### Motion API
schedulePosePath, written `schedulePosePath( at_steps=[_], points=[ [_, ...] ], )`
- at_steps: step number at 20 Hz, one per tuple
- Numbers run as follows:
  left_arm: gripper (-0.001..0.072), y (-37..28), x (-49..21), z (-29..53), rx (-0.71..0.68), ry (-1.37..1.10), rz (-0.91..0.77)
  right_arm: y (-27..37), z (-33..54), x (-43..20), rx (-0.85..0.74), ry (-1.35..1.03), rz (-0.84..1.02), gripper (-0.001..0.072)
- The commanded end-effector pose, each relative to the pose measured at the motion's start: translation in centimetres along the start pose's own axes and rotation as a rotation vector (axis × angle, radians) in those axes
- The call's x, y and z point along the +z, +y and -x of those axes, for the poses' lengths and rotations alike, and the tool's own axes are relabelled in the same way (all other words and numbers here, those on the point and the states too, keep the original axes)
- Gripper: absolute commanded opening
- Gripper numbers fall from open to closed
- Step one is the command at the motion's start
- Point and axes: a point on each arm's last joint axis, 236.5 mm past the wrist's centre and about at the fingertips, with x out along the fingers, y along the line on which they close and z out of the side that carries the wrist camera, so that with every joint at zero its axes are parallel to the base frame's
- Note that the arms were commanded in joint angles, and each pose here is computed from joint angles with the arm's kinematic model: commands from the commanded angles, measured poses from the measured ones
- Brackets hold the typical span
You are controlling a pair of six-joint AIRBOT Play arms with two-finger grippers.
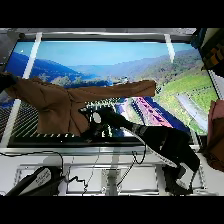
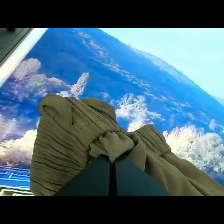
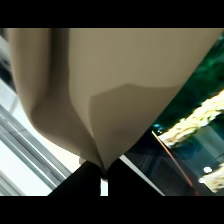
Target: Fold the clothes and pants, and hang the long-sleeved shirts on hangers.
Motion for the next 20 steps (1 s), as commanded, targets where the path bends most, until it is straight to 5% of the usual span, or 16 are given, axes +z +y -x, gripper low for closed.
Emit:
schedulePosePath(
  at_steps=[1, 6, 9, 15, 20],
  points=[
    [0.0029, 0.0, 0.1, 0.1, 0.001, -0.004, 0.000, -1.1, 0.8, 0.5, -0.053, 0.009, 0.032, 0.0015],
    [0.0029, 0.9, 6.4, 3.6, 0.050, -0.224, -0.008, -10.6, 13.2, 7.2, -0.363, -0.191, 0.059, 0.0015],
    [0.0029, 1.4, 10.4, 6.8, 0.083, -0.375, -0.012, -14.5, 25.8, 9.7, -0.384, -0.442, -0.051, 0.0015],
    [0.0028, 1.3, 10.5, 7.1, 0.080, -0.375, -0.012, -21.7, 47.9, 5.2, -0.495, -0.900, -0.246, 0.0014],
    [0.0029, 1.1, 10.0, 6.9, 0.072, -0.351, -0.013, -29.3, 54.1, 0.8, -0.595, -1.017, -0.415, 0.0014]
  ],
)
